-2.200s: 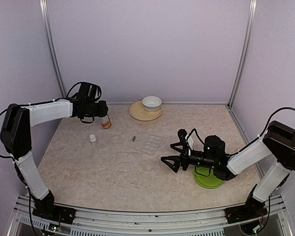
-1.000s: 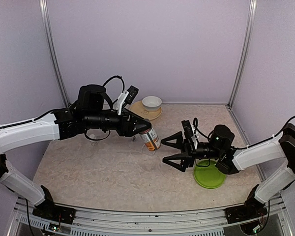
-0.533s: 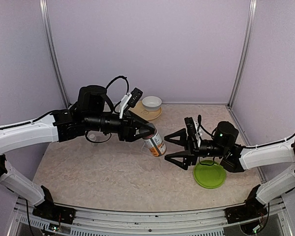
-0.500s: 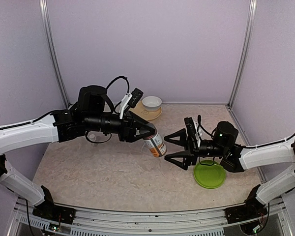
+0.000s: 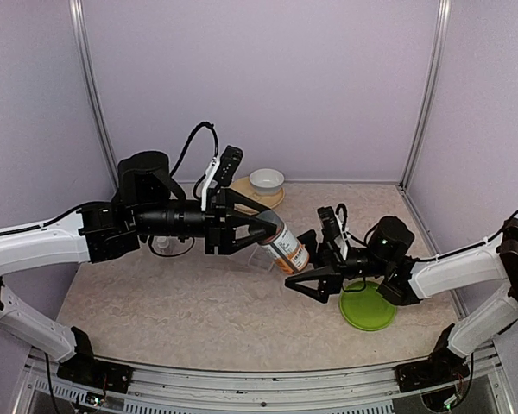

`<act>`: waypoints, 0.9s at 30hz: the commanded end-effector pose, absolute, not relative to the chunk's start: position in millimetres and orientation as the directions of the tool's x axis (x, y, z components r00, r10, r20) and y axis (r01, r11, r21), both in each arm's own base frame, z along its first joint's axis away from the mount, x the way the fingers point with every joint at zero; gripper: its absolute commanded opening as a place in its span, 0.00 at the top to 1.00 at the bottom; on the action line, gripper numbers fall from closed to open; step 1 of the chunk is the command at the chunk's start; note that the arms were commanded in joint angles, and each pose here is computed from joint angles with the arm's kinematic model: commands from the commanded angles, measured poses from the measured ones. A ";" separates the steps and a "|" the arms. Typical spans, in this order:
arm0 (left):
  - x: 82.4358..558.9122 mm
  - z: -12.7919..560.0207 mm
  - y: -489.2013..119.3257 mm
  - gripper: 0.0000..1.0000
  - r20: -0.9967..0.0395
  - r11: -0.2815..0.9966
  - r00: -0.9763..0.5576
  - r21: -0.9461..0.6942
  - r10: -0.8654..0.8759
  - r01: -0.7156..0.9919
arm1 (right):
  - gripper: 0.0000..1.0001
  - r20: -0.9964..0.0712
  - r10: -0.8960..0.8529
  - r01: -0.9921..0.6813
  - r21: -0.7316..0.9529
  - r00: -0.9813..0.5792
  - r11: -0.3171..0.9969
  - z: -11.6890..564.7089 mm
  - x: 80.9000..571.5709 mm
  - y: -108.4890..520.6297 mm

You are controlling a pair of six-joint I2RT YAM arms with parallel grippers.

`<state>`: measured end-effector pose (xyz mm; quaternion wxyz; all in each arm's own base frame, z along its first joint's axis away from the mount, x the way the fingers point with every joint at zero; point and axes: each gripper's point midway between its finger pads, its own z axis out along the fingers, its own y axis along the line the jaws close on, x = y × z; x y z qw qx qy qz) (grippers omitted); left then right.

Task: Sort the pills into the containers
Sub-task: Pass from the left arm to the right

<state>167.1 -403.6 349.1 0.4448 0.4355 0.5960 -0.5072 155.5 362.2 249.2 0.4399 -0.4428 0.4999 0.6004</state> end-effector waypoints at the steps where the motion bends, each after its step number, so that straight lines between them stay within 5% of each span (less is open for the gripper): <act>1: 160.9 356.9 -408.8 0.66 -0.983 0.081 -0.185 -0.183 0.019 0.980 | 0.00 -0.954 0.212 -0.967 0.172 -0.212 -0.189 286.7 141.0 354.5; 27: 151.4 371.9 -406.5 0.70 -0.979 0.098 -0.152 -0.166 -0.135 0.981 | 0.08 -0.904 0.331 -0.961 0.236 -0.272 -0.146 296.8 148.5 354.3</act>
